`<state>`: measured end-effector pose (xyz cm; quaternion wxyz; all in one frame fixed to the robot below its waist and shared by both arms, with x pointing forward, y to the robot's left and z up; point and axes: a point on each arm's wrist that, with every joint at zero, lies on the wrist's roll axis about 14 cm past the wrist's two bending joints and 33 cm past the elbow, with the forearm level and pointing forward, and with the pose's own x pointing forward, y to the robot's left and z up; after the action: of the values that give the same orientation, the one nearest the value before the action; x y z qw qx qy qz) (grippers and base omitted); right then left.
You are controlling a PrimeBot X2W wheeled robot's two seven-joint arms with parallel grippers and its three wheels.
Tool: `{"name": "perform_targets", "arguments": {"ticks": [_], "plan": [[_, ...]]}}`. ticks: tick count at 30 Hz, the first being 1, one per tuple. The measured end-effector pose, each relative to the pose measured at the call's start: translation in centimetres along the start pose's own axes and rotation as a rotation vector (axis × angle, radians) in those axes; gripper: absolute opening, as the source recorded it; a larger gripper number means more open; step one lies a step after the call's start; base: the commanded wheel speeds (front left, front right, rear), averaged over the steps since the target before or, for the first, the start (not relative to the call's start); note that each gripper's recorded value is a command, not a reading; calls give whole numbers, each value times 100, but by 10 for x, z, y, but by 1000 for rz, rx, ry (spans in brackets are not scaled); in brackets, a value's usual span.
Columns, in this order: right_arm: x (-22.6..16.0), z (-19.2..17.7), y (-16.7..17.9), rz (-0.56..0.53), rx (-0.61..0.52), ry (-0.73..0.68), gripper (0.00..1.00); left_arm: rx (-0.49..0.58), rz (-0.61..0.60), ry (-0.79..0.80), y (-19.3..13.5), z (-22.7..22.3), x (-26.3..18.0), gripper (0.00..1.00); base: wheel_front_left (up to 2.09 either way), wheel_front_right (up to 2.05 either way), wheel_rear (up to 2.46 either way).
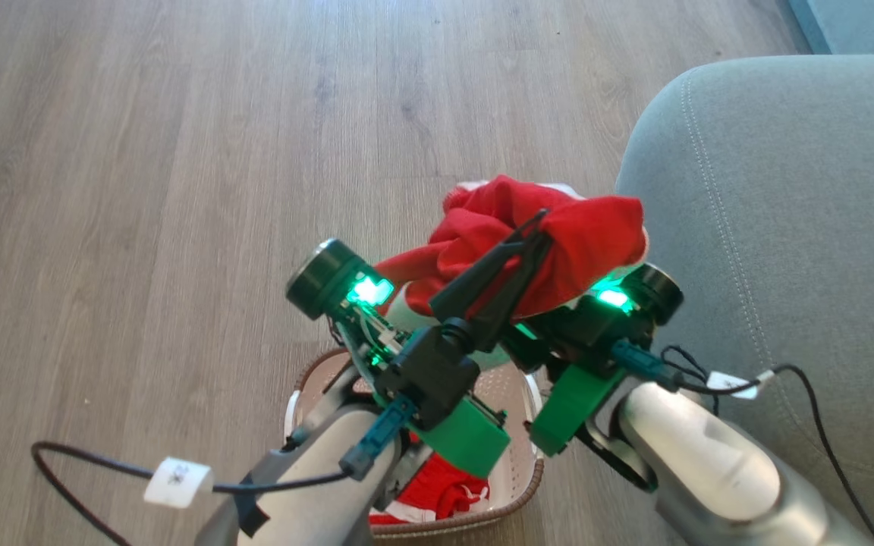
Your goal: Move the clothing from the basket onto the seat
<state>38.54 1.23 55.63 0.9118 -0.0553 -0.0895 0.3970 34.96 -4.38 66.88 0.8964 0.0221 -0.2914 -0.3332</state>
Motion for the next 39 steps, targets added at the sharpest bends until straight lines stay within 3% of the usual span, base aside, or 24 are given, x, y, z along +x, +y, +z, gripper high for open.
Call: {"name": "perform_targets", "arguments": {"ticks": [15, 23, 33, 35, 36, 37, 38, 39], "plan": [[-31, 16, -75, -338, 35, -75, 0, 3, 63, 24, 18, -6, -6, 0, 0, 0, 0], [-36, 26, -83, -392, 52, -121, 0, -17, 39, 135, 11, -39, -19, 0, 0, 0, 0], [-31, 24, -79, -380, 71, -126, 0, -56, 12, 263, 3, -78, -39, 0, 0, 0, 0], [-31, 22, -80, -383, 80, -122, 0, -59, 14, 267, 3, -80, -39, 38, 0, 0, 0], [-31, 21, -80, -384, 82, -121, 0, -67, 18, 268, 4, -81, -39, 49, 0, 0, 0], [-31, 20, -81, -386, 84, -120, 0, -72, 20, 271, 4, -82, -40, 89, 0, 0, 0], [-31, 20, -81, -387, 85, -119, 0, -80, 19, 282, 3, -85, -41, 100, 0, 0, 0], [-31, 20, -81, -387, 85, -119, 0, -80, 19, 282, 3, -85, -41, 100, 0, 0, 0]]}}
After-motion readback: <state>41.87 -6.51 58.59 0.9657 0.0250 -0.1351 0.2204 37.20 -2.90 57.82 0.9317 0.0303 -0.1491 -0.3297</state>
